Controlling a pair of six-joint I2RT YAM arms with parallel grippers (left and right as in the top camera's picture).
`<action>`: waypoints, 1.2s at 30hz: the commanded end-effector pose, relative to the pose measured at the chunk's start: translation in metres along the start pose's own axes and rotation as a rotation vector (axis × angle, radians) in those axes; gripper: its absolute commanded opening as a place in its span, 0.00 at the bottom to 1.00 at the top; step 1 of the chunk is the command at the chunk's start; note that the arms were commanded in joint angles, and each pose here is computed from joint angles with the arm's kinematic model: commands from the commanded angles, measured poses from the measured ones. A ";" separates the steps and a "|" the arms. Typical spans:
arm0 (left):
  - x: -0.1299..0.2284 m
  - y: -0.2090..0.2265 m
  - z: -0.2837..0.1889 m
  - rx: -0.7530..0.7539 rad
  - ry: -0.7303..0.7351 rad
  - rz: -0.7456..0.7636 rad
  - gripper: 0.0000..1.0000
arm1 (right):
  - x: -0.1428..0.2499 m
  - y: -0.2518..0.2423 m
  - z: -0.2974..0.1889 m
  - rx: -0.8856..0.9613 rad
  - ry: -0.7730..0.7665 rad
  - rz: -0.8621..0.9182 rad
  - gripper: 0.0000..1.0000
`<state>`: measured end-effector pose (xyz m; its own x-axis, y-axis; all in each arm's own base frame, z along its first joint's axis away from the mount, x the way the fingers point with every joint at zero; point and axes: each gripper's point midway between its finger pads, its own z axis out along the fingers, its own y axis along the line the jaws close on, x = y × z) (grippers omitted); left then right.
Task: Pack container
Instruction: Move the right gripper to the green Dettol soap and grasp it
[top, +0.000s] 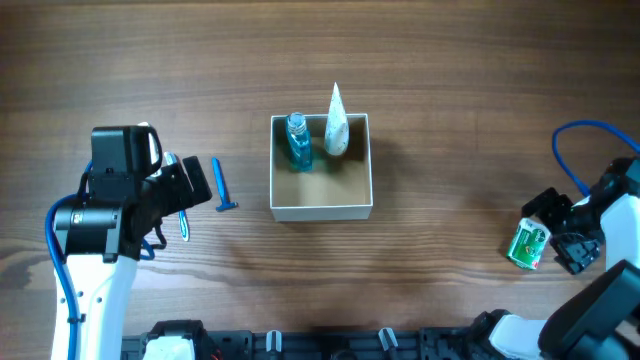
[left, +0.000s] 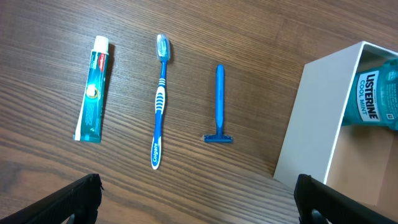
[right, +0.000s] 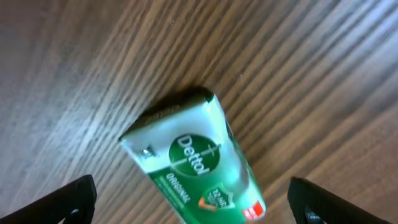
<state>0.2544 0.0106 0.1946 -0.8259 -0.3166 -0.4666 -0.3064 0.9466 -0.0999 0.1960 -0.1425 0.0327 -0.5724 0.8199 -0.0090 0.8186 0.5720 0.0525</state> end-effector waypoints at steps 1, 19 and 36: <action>-0.007 0.000 -0.004 -0.010 -0.027 -0.014 1.00 | 0.014 -0.005 0.024 0.010 0.061 -0.029 1.00; -0.007 0.000 -0.004 -0.010 -0.026 -0.014 1.00 | 0.021 0.001 0.047 -0.051 0.039 -0.059 0.91; -0.007 0.000 -0.004 -0.010 -0.027 -0.014 1.00 | 0.010 0.024 0.028 -0.157 0.043 -0.020 0.06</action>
<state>0.2548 0.0106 0.1948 -0.8250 -0.3166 -0.4682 -0.3062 0.9466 -0.1004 0.1963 -0.1288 -0.0035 -0.6050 0.7962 -0.0028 0.7903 0.6009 0.1198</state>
